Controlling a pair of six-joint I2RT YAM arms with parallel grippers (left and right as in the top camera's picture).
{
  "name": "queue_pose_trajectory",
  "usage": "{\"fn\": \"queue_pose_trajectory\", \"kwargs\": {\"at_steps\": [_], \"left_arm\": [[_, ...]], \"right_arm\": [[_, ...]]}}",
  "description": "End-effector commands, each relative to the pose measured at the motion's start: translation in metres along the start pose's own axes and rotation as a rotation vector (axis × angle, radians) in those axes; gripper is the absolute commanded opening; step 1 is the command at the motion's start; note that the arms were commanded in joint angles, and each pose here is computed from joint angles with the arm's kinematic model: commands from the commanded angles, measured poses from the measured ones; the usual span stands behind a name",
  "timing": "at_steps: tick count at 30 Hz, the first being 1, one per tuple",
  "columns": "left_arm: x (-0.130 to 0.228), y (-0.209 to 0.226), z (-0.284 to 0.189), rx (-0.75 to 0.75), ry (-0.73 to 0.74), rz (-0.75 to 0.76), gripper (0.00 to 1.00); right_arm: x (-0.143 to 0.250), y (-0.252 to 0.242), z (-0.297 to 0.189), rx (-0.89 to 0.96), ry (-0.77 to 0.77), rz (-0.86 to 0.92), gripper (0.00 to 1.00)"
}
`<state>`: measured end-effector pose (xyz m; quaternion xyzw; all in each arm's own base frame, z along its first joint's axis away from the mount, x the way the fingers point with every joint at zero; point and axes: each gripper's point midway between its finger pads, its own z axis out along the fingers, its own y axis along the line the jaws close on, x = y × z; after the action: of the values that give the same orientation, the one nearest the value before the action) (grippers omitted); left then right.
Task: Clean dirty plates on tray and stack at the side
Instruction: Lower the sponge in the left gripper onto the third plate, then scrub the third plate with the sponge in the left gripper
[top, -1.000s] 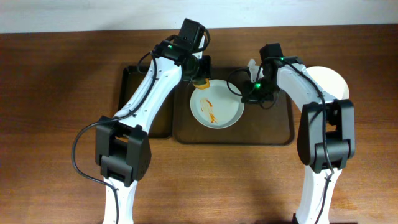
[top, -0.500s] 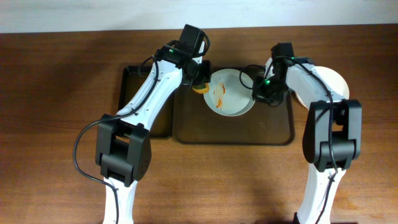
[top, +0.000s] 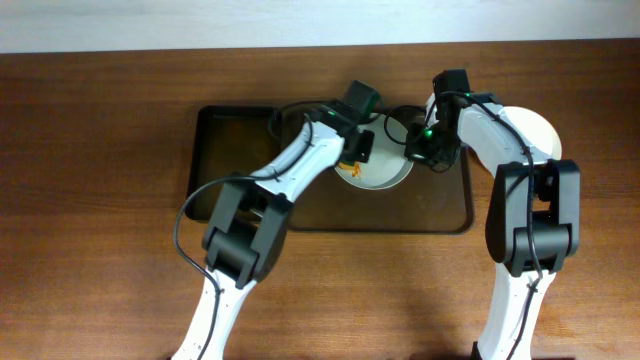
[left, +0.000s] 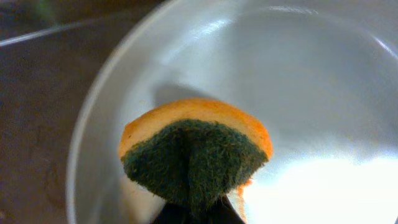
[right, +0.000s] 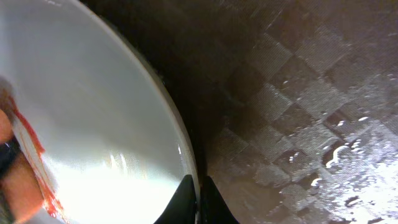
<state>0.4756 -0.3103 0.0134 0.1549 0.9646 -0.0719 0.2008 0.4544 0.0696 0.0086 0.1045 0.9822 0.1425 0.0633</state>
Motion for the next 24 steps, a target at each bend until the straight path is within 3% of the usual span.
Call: {"fn": "queue_pose_trajectory", "kwargs": {"at_steps": [1,4,9,11,13,17,21,24], "left_arm": [[0.043,-0.026,0.019,-0.046,0.109,0.019,0.00],[0.059,-0.021,0.015,-0.134,0.144,-0.125,0.00],[0.035,0.004,0.017,-0.222,0.030,-0.263,0.00],[0.024,0.006,0.021,-0.196,-0.005,-0.277,0.00],[0.029,-0.012,0.024,-0.022,0.074,-0.176,0.00],[0.035,0.002,0.010,-0.014,0.167,-0.210,0.00],[0.009,0.000,-0.022,0.115,0.185,-0.241,0.00],[0.017,-0.009,-0.018,0.176,0.226,-0.225,0.00]], "right_arm": [[0.006,-0.007,0.007,0.036,0.016,0.001,0.04],[0.006,-0.007,0.007,0.035,0.016,0.001,0.04],[0.006,-0.007,0.007,0.035,0.016,0.001,0.04],[0.006,-0.007,0.007,0.035,0.016,0.001,0.04],[0.006,-0.007,0.007,0.035,0.017,0.000,0.04],[0.006,-0.006,0.007,0.034,0.016,-0.001,0.04],[0.006,0.002,0.009,0.027,0.009,-0.023,0.04],[0.006,0.002,0.009,0.026,0.009,-0.022,0.04]]}}
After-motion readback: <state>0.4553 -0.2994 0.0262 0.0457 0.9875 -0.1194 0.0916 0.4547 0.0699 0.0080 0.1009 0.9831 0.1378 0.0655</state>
